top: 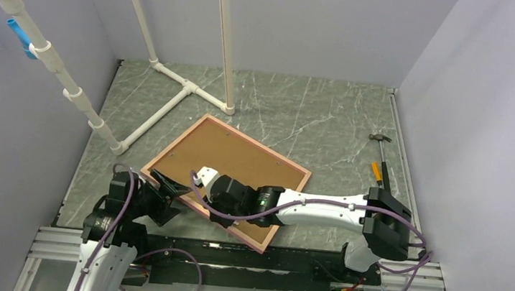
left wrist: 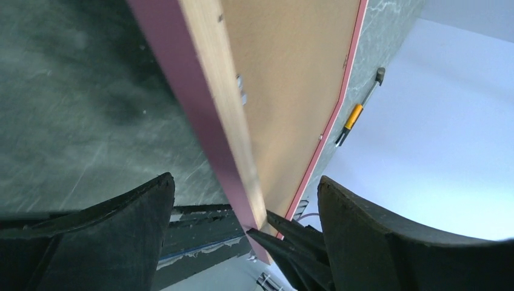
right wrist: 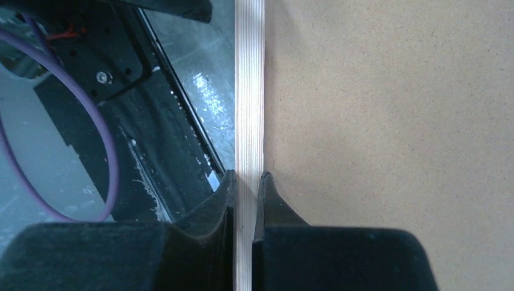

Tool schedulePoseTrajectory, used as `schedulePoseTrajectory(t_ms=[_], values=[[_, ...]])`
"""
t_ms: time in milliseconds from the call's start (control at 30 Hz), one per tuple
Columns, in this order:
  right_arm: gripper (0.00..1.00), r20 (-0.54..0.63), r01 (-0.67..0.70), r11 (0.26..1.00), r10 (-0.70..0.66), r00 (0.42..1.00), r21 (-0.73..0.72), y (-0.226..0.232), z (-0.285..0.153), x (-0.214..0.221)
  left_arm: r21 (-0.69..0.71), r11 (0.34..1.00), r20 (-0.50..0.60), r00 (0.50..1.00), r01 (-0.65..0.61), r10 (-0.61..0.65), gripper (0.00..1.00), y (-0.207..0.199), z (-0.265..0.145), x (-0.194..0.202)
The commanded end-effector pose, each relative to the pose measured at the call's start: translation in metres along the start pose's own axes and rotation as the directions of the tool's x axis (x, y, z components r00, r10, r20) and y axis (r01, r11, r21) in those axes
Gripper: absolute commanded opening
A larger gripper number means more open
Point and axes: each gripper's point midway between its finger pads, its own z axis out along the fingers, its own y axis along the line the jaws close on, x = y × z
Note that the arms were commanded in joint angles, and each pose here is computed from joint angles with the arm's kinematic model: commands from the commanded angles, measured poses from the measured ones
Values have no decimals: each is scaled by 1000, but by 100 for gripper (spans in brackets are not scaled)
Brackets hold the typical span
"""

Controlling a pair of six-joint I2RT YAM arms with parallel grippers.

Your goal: Take the photo out of the frame

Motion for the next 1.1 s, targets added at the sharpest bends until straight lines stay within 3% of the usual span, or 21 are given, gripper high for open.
schedulePoseTrajectory(t_ms=[0,67,267,433,600,833,933,1000,1067], values=[[0,209,-69,990,94,973,-127,13,-26,-62,-61,998,37,999,18,-16,90,-6,-19,-3],[0,221,-68,987,100,970,-145,16,-30,-66,-61,998,14,1000,25,-24,90,-7,-17,-1],[0,232,-58,979,104,967,-196,27,-29,-76,123,992,-47,999,-6,12,84,-42,3,-3],[0,240,-66,976,117,964,-207,29,-29,-82,150,987,60,997,-63,55,69,-52,-3,-18],[0,242,-77,968,137,961,-240,35,-33,-85,171,985,56,998,-9,0,51,-46,1,-17],[0,247,-75,959,145,958,-272,41,-38,-87,108,994,-6,1000,29,-28,58,-34,7,-9],[0,247,-66,955,140,959,-288,45,-42,-88,104,995,-19,1000,11,-10,47,-36,8,-8],[0,241,-63,954,137,961,-294,46,-43,-89,110,994,-13,1000,-3,5,31,-38,7,-9],[0,228,-55,958,122,966,-283,45,-44,-88,119,993,5,1000,-16,15,21,-43,2,-11]])
